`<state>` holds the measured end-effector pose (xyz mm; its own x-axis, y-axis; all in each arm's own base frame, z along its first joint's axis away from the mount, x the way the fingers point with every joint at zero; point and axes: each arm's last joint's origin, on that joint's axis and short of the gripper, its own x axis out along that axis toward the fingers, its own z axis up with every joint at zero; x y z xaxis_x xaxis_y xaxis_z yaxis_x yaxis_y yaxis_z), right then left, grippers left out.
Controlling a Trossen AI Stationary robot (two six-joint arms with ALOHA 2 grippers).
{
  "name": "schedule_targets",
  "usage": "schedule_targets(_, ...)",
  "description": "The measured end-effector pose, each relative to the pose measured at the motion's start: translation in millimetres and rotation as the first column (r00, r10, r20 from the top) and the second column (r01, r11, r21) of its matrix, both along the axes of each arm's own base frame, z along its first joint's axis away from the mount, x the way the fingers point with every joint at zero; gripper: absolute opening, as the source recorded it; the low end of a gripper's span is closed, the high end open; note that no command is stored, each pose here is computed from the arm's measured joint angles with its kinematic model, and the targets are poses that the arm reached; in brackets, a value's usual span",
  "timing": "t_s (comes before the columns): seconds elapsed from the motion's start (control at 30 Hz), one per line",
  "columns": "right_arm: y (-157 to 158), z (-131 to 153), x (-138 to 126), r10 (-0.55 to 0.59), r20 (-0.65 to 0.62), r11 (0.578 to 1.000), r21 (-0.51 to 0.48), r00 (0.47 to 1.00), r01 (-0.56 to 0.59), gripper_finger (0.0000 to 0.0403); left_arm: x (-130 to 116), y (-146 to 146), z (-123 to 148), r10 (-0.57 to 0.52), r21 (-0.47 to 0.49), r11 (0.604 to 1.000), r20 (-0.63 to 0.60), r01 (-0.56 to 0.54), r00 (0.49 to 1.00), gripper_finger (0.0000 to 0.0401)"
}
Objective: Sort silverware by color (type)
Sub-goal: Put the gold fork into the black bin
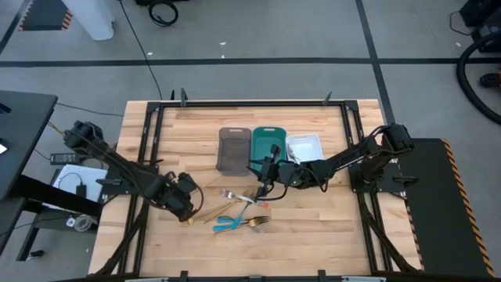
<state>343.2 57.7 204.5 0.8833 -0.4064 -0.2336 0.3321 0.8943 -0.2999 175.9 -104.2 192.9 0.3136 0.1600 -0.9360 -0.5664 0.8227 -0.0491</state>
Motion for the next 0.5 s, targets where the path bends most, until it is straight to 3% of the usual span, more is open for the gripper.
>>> schedule_targets(0.5,0.0,0.0,0.0,0.001,-0.001,1.000,-0.002,1.000,-0.001,0.0103,15.8,8.8,30.7,-0.029,0.018,0.999,0.107,0.028,0.994,0.0009)
